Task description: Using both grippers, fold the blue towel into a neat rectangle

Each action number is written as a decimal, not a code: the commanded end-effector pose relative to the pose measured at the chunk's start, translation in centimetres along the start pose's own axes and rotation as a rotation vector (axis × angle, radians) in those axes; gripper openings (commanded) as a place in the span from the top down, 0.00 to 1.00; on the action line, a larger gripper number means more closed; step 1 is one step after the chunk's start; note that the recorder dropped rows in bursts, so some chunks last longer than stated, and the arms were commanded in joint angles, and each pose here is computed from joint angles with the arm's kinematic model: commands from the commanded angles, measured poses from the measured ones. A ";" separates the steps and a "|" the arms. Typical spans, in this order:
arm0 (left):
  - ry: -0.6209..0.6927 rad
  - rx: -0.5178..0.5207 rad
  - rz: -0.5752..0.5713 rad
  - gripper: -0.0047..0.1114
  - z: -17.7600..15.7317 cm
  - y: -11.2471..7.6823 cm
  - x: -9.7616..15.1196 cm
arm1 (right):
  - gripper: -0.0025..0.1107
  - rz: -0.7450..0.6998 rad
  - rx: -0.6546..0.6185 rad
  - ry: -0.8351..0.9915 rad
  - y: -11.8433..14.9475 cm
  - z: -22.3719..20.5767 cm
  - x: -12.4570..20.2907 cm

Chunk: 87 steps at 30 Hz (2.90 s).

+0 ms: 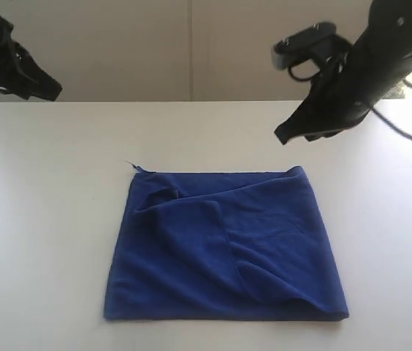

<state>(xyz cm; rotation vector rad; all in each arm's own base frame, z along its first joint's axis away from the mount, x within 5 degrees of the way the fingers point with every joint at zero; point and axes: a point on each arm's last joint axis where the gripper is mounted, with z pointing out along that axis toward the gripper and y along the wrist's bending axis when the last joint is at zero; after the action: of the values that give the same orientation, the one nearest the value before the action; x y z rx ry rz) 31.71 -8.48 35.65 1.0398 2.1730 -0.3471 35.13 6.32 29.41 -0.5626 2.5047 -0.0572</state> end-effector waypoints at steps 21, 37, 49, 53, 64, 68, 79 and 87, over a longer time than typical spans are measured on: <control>0.208 0.075 0.179 0.96 1.0 -6.8 -2.8 | 0.98 0.038 -0.144 -0.003 2.9 -9.3 6.9; 0.304 0.383 -0.015 0.96 13.6 -5.6 -2.3 | 0.78 -0.033 -0.399 -0.047 5.5 -3.1 7.4; 0.360 0.385 0.082 0.96 18.0 1.0 -2.6 | 0.73 -0.066 -0.500 -0.059 6.9 1.7 7.3; 0.297 0.358 0.072 0.91 18.5 1.3 -3.0 | 0.65 -0.171 -0.455 -0.099 7.7 3.1 6.8; 0.300 0.472 0.017 0.55 20.8 0.6 -1.9 | 0.57 -0.215 -0.339 -0.132 10.1 7.2 6.1; 0.302 0.458 0.014 0.55 22.4 0.9 -1.1 | 0.57 -0.216 -0.341 -0.105 10.5 8.8 6.0; 0.224 0.462 -0.019 0.55 24.6 1.0 -0.8 | 0.63 -0.225 -0.391 -0.149 9.6 9.9 1.4; 0.254 0.488 -0.033 0.55 26.3 0.7 0.4 | 0.64 -0.185 -0.511 -0.061 5.9 11.4 0.5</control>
<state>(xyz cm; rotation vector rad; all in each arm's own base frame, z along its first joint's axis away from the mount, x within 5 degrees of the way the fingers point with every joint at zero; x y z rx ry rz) 44.76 -20.52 16.74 1.3616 2.3935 -0.7870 38.19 13.43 19.07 -0.9556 2.3747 0.5022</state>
